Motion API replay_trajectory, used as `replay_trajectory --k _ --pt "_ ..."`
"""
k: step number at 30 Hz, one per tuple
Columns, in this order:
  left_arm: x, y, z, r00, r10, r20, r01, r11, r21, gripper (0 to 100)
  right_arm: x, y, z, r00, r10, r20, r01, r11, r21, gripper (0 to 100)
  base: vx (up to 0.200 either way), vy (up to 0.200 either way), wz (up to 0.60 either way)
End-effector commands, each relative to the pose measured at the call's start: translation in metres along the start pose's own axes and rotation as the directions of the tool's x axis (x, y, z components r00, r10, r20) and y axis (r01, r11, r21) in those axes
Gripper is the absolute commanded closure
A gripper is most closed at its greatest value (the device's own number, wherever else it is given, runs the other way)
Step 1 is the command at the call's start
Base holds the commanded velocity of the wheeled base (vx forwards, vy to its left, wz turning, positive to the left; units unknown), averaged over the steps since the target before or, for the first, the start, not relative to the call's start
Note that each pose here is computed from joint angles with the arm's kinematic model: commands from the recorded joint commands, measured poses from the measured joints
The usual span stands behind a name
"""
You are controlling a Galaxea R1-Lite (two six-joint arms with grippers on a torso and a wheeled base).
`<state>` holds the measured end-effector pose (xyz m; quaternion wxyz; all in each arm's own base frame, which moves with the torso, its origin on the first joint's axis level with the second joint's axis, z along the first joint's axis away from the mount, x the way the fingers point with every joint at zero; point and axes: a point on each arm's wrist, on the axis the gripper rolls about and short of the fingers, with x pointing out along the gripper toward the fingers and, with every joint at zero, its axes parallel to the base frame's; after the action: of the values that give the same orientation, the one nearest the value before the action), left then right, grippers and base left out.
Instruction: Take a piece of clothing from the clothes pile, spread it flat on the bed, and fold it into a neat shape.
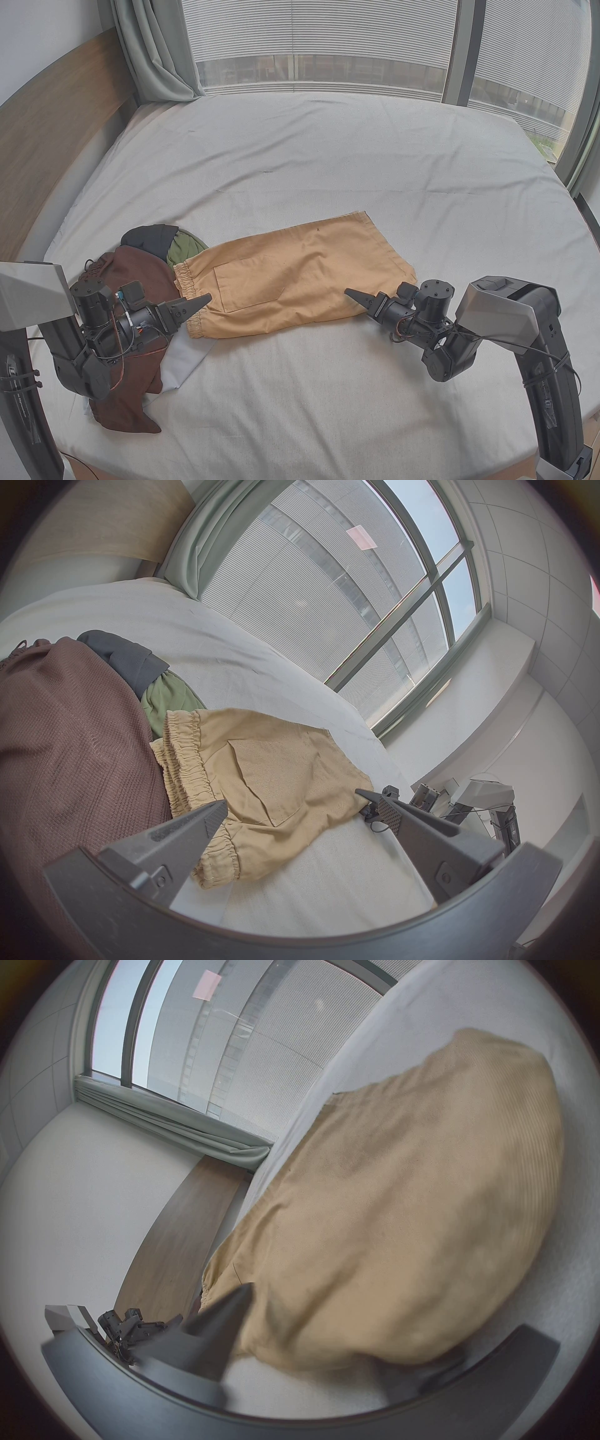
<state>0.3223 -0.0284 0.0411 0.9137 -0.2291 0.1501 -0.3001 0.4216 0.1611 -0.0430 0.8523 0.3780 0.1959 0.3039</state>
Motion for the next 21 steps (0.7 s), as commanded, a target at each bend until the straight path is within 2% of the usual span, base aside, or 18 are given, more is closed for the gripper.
replay_trajectory --k 1,13,21 --pt "0.0 0.001 -0.001 1.0 0.003 -0.001 -0.003 1.0 -0.001 0 0.0 -0.001 -0.001 1.0 0.004 0.001 -0.004 1.0 -0.003 100 0.0 0.0 0.0" --pt "0.001 0.004 -0.004 1.0 0.005 -0.01 -0.005 1.0 -0.008 0 -0.002 -0.007 -0.004 1.0 -0.013 -0.002 0.013 1.0 0.004 100 0.0 0.0 0.0" --pt "0.001 0.003 -0.002 1.0 0.003 -0.006 -0.003 1.0 -0.008 0 -0.028 0.009 -0.002 0.999 -0.03 -0.013 0.03 1.0 0.003 100 0.0 0.0 0.0"
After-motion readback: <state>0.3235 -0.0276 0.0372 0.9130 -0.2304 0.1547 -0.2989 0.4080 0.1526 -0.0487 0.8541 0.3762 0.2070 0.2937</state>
